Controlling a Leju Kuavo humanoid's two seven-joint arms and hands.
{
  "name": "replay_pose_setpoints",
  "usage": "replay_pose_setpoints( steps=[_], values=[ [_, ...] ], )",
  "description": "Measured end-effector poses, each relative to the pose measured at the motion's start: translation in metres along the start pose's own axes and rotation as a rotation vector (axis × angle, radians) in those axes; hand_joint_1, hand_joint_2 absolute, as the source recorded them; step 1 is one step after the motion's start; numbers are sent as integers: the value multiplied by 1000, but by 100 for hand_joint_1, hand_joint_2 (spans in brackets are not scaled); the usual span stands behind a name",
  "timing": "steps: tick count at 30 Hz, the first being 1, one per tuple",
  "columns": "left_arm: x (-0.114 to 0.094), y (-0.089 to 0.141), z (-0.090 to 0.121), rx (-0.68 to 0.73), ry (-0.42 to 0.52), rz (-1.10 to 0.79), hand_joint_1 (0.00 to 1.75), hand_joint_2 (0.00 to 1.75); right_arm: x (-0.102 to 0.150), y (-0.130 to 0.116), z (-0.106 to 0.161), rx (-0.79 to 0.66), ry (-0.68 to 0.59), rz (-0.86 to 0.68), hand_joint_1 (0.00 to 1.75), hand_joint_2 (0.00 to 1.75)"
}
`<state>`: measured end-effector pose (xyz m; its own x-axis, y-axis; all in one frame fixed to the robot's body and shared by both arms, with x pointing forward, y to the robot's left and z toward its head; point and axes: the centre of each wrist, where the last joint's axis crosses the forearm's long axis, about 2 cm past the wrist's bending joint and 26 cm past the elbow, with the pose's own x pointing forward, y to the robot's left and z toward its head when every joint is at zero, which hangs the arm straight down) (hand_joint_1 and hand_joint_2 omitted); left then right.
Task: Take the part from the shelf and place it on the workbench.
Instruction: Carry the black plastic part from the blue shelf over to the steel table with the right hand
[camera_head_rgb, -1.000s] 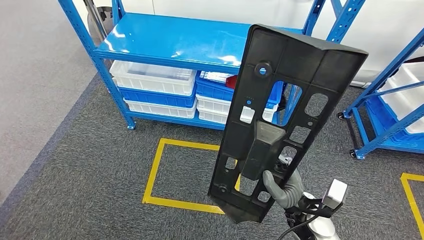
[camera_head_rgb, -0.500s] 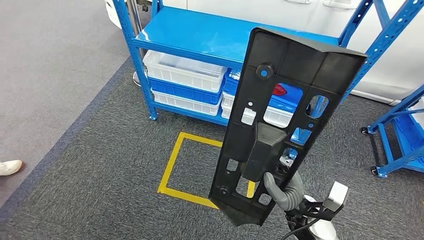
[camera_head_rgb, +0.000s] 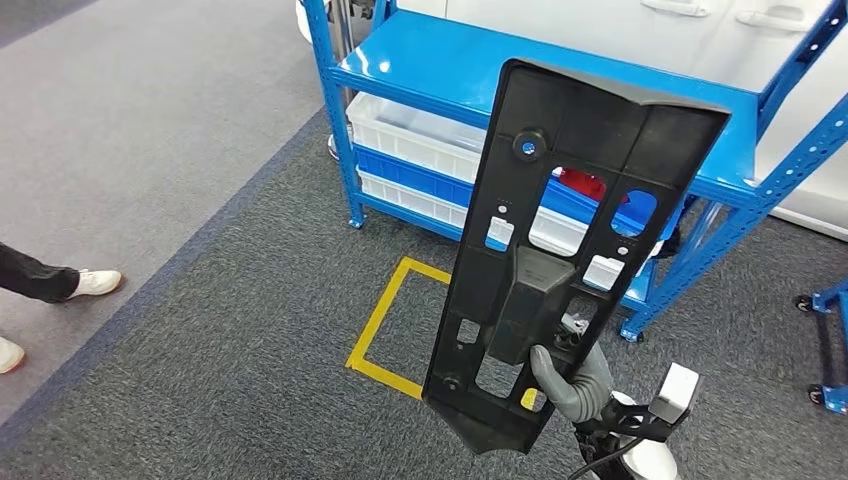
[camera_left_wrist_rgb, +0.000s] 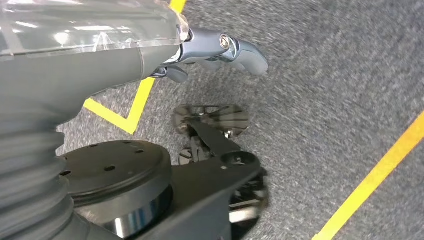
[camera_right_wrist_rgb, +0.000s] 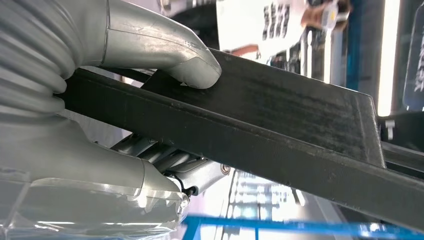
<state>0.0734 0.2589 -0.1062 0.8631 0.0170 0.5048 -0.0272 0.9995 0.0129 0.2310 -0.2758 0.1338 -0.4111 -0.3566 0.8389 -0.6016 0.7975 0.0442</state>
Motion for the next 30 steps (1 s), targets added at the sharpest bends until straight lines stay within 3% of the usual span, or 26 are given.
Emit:
replay_pose_setpoints(
  steps=[30],
  values=[
    [5, 0, -2, -12, -6, -28, 0, 175, 6, 4, 13, -21, -1, 8, 147, 175]
  ],
)
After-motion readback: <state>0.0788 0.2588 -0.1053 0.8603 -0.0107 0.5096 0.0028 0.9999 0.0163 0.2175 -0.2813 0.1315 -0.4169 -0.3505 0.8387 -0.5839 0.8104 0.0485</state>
